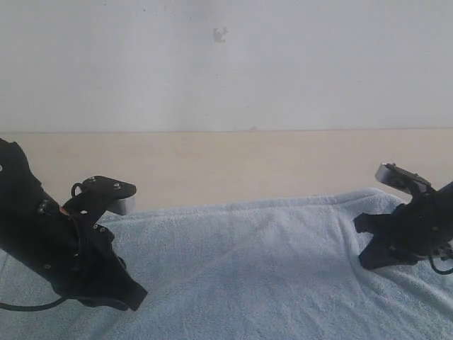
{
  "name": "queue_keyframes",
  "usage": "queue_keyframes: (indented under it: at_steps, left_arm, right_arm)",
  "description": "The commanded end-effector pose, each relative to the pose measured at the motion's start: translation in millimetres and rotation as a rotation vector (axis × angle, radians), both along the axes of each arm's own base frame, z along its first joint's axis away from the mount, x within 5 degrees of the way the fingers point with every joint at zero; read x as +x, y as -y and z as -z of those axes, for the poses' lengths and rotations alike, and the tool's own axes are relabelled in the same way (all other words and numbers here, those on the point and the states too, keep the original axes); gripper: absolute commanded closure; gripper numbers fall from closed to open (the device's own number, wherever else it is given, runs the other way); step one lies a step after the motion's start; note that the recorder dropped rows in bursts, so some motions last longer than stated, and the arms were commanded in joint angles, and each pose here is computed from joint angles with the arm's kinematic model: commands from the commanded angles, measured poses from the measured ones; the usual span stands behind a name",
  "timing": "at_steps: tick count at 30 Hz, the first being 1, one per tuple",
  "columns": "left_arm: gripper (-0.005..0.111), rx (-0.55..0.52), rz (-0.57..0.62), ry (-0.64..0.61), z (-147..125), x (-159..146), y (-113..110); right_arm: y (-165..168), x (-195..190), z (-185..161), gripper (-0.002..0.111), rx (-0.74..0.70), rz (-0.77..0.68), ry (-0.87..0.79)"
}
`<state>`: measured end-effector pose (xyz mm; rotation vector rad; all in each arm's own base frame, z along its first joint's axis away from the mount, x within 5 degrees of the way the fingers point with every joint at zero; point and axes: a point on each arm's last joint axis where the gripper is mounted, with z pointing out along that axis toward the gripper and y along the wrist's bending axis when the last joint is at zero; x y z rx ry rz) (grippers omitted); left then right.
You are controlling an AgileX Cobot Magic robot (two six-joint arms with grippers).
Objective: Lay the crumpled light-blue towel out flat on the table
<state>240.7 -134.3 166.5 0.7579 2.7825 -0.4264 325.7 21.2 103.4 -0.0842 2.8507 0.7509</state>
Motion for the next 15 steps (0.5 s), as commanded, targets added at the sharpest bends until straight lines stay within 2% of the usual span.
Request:
queue_keyframes:
  at_steps: [1, 6, 10, 15]
  left_arm:
    - [0.103, -0.023, -0.017, 0.008, -1, 2, 2]
    - [0.103, -0.022, -0.008, 0.0, -1, 1, 3]
    - [0.103, -0.022, -0.008, 0.0, -1, 1, 3]
    - [0.103, -0.025, -0.006, 0.003, -3, 2, 3]
  right_arm:
    - [-26, -13, 12, 0.107, -0.117, -0.059, -0.053]
    - [-53, -26, 20, 0.107, -0.265, -0.142, -0.078]
    - [-75, -32, 17, 0.107, -0.249, -0.227, -0.098]
    - [-96, -45, 6, 0.107, -0.185, -0.402, -0.225]
